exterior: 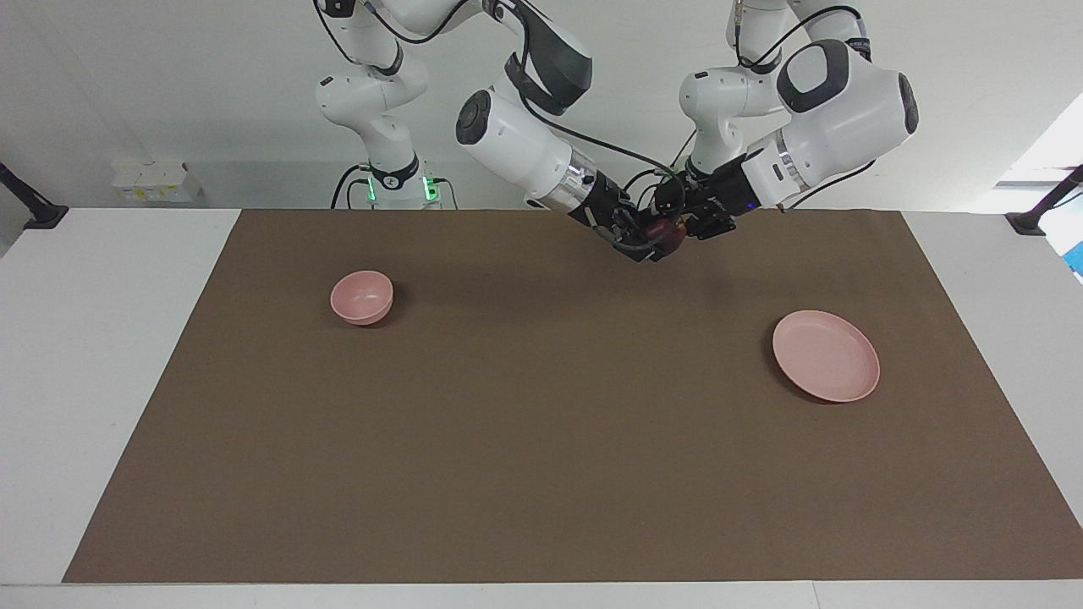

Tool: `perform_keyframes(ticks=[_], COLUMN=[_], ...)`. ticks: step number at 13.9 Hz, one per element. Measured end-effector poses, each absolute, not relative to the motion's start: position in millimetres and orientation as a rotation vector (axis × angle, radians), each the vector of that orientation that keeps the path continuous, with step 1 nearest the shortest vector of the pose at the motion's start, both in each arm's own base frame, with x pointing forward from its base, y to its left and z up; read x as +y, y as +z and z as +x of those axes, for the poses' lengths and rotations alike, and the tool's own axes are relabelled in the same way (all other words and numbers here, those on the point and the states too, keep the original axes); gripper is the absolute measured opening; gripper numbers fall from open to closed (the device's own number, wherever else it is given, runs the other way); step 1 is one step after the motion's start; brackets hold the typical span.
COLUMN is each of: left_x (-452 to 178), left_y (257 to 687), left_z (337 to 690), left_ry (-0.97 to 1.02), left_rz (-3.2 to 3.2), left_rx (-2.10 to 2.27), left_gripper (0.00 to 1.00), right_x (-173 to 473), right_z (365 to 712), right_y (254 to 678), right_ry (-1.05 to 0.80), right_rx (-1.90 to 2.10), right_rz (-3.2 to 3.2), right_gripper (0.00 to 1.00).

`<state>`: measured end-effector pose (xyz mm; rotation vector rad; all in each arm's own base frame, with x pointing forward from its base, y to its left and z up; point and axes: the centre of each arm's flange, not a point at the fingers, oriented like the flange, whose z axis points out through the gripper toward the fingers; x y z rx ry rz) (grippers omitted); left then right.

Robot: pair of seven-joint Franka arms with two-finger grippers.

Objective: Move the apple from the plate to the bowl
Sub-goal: 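Open the left gripper and pull it back while the right gripper holds the apple, then move the apple with the right gripper over the pink bowl and lower it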

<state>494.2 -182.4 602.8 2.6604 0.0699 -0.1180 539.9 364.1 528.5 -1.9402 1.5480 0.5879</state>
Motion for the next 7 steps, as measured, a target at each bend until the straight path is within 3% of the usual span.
perform_keyframes(ticks=[7], left_x=[-116.4], left_y=[647.7], left_z=[491.9], left_ry=[-0.023], left_rz=[3.084], left_rx=[0.077], left_gripper=[1.0], right_x=[287.4], right_z=[554.7], right_y=[576.0], right_ry=[0.333], right_rx=[1.367], right_rz=[-2.3], right_gripper=[0.79])
